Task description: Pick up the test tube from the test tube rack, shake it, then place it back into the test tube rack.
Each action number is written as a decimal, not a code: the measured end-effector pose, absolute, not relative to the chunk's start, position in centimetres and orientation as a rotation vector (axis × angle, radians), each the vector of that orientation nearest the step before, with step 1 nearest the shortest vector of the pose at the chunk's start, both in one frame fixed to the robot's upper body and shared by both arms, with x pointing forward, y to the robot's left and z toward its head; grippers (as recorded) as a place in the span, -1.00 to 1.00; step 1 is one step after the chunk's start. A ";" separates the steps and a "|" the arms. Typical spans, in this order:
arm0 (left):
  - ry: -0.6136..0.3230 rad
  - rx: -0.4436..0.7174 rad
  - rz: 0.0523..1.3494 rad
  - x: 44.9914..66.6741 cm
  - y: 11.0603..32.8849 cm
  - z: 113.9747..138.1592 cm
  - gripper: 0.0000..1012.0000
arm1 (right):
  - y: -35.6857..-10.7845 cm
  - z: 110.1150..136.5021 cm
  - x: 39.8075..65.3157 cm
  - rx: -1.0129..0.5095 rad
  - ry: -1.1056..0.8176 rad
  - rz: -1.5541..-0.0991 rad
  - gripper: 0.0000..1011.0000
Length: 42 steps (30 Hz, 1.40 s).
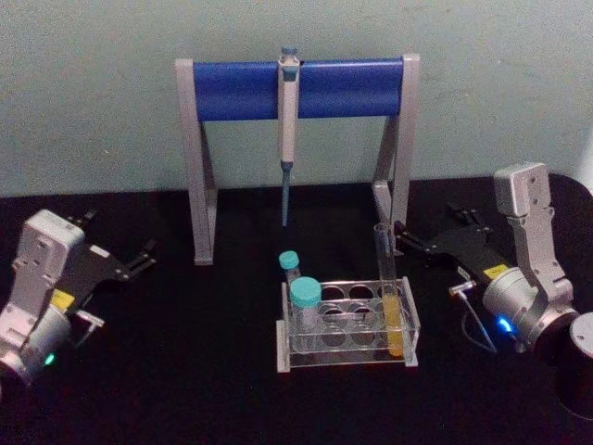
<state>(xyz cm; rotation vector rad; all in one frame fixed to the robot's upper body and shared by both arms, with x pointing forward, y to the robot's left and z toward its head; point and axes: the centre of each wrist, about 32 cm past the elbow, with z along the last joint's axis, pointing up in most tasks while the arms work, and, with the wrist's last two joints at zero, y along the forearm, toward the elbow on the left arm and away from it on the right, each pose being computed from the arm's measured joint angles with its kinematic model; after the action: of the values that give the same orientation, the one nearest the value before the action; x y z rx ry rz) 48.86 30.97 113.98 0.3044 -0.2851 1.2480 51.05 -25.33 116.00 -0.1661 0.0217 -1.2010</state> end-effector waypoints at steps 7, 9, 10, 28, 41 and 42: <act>-0.285 0.304 1.248 48.9 31.0 114.0 0.98 | -25.3 116.0 51.0 -0.165 0.022 -1.201 0.98; -0.285 0.304 1.248 48.9 31.0 114.0 0.98 | -25.3 116.0 51.0 -0.164 0.022 -1.201 0.98; -0.285 0.304 1.248 48.9 31.0 114.0 0.98 | -25.3 116.0 51.0 -0.164 0.021 -1.201 0.98; -0.285 0.304 1.248 48.9 31.0 114.0 0.98 | -25.4 116.0 51.0 -0.162 0.021 -1.201 0.98; -0.285 0.305 1.248 48.9 31.0 114.0 0.98 | -25.4 116.0 51.0 -0.161 0.021 -1.201 0.98; -0.285 0.304 1.248 48.9 31.0 114.0 0.98 | -25.3 116.0 51.0 -0.161 0.021 -1.201 0.98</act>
<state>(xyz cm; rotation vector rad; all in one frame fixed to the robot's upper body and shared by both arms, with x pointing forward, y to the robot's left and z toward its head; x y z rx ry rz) 48.86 30.97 113.98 0.3044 -0.2851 1.2479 51.04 -25.35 116.02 -0.1614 0.0213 -1.2006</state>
